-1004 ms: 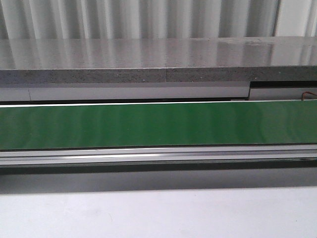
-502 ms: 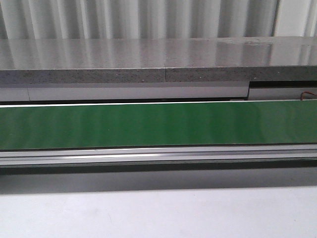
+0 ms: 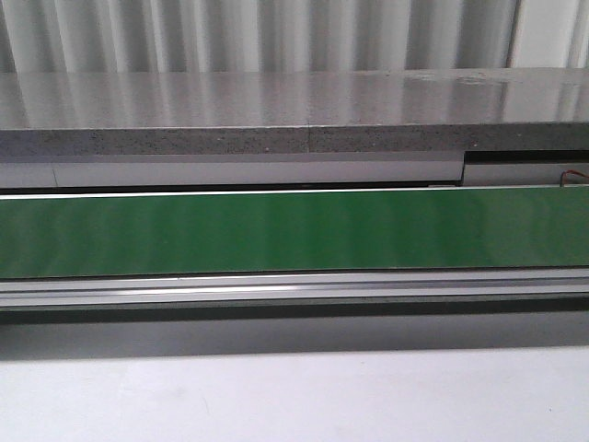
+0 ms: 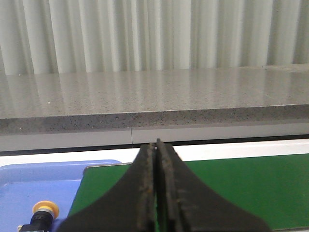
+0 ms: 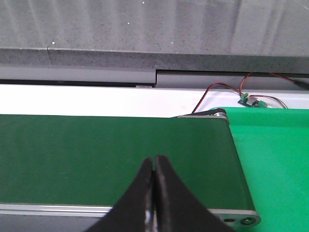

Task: Move button from right to left

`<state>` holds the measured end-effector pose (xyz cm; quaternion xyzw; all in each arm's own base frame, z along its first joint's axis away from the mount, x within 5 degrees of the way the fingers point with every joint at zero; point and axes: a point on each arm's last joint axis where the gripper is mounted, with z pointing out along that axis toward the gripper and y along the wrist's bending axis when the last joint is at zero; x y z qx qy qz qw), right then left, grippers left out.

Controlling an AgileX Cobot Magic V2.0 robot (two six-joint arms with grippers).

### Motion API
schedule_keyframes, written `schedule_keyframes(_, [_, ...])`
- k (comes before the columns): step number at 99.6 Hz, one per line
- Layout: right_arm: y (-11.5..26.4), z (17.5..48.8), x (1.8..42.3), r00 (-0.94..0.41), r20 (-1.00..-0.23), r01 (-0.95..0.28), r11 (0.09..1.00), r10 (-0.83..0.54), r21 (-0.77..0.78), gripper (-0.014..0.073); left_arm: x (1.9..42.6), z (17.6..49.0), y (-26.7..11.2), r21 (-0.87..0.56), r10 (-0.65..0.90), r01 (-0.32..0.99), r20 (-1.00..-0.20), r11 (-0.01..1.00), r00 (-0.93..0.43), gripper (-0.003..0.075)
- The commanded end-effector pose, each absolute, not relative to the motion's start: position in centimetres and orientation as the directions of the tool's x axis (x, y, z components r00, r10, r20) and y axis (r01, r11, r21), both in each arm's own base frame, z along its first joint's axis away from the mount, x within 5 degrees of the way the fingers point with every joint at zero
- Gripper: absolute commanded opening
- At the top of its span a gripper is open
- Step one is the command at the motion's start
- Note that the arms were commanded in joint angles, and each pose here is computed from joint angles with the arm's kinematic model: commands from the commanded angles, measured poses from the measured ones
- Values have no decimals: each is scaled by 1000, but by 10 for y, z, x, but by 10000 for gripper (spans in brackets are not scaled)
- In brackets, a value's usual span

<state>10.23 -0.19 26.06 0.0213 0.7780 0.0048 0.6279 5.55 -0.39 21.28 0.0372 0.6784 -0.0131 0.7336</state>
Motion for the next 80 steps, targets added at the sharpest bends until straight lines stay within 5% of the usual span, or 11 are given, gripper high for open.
schedule_keyframes(1, [-1,270,96,-44,-998,12,999,42,41,-68,53,213,-5,31,17,82,-986,996,168,-20])
schedule_keyframes(55, [0,218,56,155,-986,-5,998,64,64,-68,53,213,-5,31,17,82,-986,996,168,-20])
schedule_keyframes(80, [0,219,53,185,-980,-9,997,72,72,-68,53,213,-5,31,17,82,-986,996,168,-20])
